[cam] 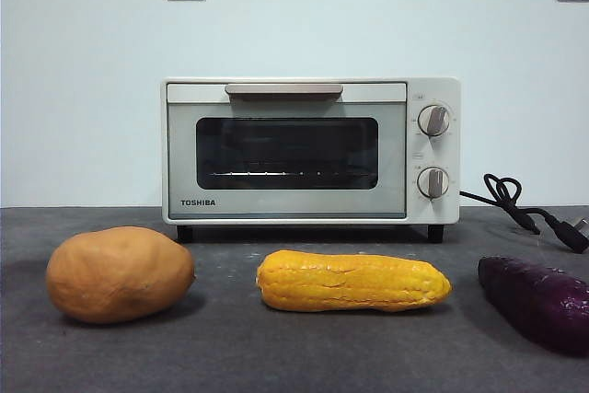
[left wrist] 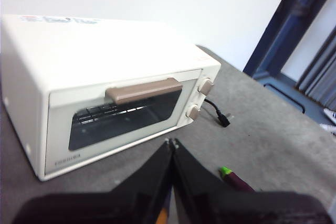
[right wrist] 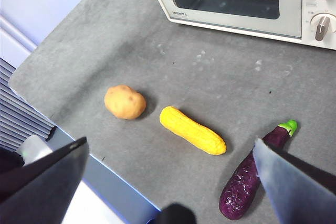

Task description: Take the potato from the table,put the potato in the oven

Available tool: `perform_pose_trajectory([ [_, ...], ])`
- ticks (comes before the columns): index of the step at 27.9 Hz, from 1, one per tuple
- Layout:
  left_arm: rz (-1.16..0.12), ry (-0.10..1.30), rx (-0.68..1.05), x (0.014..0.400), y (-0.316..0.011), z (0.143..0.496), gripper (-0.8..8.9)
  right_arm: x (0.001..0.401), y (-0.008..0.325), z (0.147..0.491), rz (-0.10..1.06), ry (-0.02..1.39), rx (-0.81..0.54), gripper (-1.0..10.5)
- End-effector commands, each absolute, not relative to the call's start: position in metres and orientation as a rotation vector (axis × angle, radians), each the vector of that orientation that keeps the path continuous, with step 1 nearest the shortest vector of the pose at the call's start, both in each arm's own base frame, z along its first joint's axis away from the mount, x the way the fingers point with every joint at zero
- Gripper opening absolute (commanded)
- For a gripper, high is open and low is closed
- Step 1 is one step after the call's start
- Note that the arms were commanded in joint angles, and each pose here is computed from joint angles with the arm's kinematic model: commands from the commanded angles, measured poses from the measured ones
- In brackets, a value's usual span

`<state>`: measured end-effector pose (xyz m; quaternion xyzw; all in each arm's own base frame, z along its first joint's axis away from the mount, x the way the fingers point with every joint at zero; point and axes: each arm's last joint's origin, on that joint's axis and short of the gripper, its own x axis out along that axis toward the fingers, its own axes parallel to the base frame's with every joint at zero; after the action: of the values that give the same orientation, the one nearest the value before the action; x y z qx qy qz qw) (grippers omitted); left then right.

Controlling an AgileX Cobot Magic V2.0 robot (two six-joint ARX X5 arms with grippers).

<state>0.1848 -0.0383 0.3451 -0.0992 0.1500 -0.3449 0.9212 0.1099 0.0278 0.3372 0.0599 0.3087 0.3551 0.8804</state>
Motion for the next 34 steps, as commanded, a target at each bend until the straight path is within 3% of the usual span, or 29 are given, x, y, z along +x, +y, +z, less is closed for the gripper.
perform_pose_trajectory([
  [1, -0.720, 0.331, -0.128, 0.214, -0.051, 0.347, -0.07, 0.112, 0.028, 0.337, 0.741, 0.645, 0.131, 6.9],
  [9, -0.726, 0.384, -0.005, 0.290, -0.093, 0.351, -0.07, 0.116, 0.029, 0.335, 0.737, 0.666, 0.139, 6.9],
  [15, -0.741, 0.408, 0.034, 0.329, -0.122, 0.332, -0.08, 0.119, 0.029, 0.334, 0.737, 0.677, 0.142, 6.9],
  [34, -0.703, 0.424, 0.136, 0.361, -0.162, 0.279, -0.08, 0.121, 0.029, 0.333, 0.736, 0.685, 0.145, 6.9],
])
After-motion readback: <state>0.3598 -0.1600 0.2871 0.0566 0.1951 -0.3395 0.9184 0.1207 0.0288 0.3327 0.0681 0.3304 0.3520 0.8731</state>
